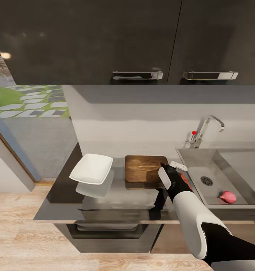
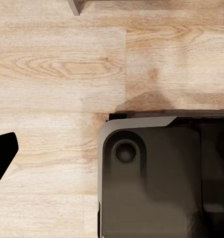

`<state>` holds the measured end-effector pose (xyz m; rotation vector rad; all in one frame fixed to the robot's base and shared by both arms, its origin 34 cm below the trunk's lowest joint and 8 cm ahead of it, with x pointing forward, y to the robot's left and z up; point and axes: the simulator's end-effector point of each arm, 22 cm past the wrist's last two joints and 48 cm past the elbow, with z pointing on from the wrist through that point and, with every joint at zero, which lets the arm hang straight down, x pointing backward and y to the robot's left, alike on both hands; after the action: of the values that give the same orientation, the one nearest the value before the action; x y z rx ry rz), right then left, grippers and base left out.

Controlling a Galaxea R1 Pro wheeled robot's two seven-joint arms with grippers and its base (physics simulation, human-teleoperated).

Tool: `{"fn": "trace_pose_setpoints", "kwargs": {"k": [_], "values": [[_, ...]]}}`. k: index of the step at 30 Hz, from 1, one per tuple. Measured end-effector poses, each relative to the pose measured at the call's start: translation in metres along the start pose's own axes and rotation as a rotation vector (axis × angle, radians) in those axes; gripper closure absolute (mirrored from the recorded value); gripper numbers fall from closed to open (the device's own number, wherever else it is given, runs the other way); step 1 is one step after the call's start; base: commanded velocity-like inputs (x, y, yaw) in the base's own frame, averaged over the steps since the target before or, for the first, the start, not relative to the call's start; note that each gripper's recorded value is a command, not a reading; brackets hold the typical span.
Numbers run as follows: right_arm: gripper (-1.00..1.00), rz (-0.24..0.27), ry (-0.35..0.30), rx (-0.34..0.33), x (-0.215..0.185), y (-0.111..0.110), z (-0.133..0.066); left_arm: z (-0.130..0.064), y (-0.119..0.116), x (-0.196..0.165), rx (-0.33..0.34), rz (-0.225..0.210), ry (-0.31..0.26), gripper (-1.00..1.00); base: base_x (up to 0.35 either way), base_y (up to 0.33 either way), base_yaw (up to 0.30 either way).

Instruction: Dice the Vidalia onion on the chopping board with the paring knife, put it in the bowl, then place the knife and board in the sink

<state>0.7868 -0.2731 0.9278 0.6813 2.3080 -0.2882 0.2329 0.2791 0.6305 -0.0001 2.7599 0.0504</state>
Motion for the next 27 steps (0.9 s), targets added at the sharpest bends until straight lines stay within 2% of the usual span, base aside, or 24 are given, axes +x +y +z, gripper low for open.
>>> {"fn": "trace_pose_setpoints", "kwargs": {"k": [6,7,27], "values": [[1.00,0.000,0.000,0.001,-0.0001,-0.0002,0.0001,0.0000,0.0000,-0.0001,0.000,0.000,0.000,-1.00,0.000,0.000,0.000],[-1.00,0.001,0.000,0.000,0.0000,-0.0001,0.0001,0.0000,0.0000,0.0000,0.000,0.000,0.000,-1.00,0.000,0.000,0.000],[-1.00,0.002,0.000,-0.001,-0.0002,0.0004,-0.0003,0.0000,0.0000,0.0000,0.000,0.000,0.000,-1.00,0.000,0.000,0.000]]}}
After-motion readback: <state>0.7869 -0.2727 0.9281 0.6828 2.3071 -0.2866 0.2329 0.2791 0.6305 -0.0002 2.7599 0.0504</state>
